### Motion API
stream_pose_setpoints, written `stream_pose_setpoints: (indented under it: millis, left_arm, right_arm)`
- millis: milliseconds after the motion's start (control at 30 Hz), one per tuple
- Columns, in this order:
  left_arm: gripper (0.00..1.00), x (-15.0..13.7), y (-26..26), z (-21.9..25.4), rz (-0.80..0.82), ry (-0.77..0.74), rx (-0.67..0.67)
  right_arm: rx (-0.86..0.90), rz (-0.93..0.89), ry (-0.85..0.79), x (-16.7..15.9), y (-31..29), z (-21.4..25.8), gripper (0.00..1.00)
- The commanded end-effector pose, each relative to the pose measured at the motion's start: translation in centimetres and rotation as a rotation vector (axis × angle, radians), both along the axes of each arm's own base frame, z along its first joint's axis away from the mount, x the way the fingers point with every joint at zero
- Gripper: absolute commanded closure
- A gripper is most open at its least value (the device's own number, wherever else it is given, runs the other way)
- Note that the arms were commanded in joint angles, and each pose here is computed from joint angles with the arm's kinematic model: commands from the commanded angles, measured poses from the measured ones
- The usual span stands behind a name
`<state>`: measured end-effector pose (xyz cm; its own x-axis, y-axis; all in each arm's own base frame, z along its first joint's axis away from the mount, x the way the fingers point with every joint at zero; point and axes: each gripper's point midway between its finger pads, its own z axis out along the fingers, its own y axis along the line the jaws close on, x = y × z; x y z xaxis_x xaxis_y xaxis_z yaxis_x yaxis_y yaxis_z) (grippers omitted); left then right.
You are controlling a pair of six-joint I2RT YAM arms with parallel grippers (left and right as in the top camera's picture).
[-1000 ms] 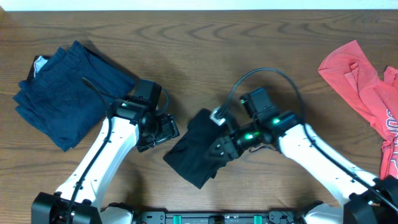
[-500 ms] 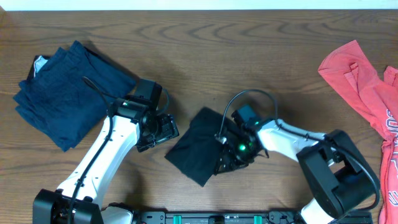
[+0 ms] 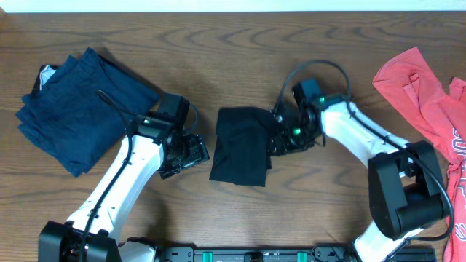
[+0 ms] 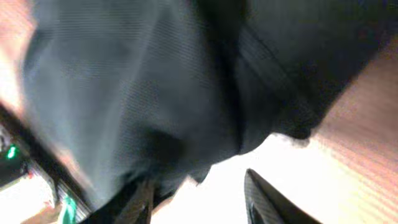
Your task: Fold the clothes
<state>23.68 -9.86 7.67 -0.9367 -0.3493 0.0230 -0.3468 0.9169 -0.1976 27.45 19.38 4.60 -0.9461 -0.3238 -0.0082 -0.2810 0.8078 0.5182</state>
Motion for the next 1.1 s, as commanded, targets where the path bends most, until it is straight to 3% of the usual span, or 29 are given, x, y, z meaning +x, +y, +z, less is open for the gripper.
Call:
stream_pose_setpoints:
  millis: [0, 200, 400, 567, 767, 900, 1067]
  left_arm:
    - [0.21, -0.2, 0.2, -0.3, -0.003, 0.010, 0.016]
    - [0.20, 0.9, -0.1, -0.2, -0.002, -0.034, 0.003]
    - [0.20, 1.4, -0.2, -0.1, -0.002, -0.058, -0.003]
    - [0.20, 1.9, -0.4, 0.0, -0.002, -0.076, -0.009]
    - [0.14, 4.0, -1.4, 0.6, -0.057, -0.176, -0.052]
    - [0.10, 6.6, -2.9, 1.6, -0.169, -0.311, -0.106]
    - [0.06, 8.5, -4.3, 0.9, -0.220, -0.361, -0.156]
  right_arm:
    - [0.005, 0.134, -0.060, 0.0, 0.4, 3.2, 0.55]
    - [0.032, 0.156, -0.156, 0.2, 0.5, 7.1, 0.55]
    - [0.188, 0.186, -0.195, 1.1, 3.5, 6.8, 0.57]
    - [0.213, 0.221, -0.116, -0.1, 4.9, 2.6, 0.67]
    - [-0.012, 0.180, 0.061, -2.2, 2.2, -5.8, 0.73]
    - [-0.082, 0.129, 0.102, -1.9, 1.2, -8.6, 0.70]
    - [-0.069, 0.124, 0.067, -0.8, 1.6, -7.9, 0.65]
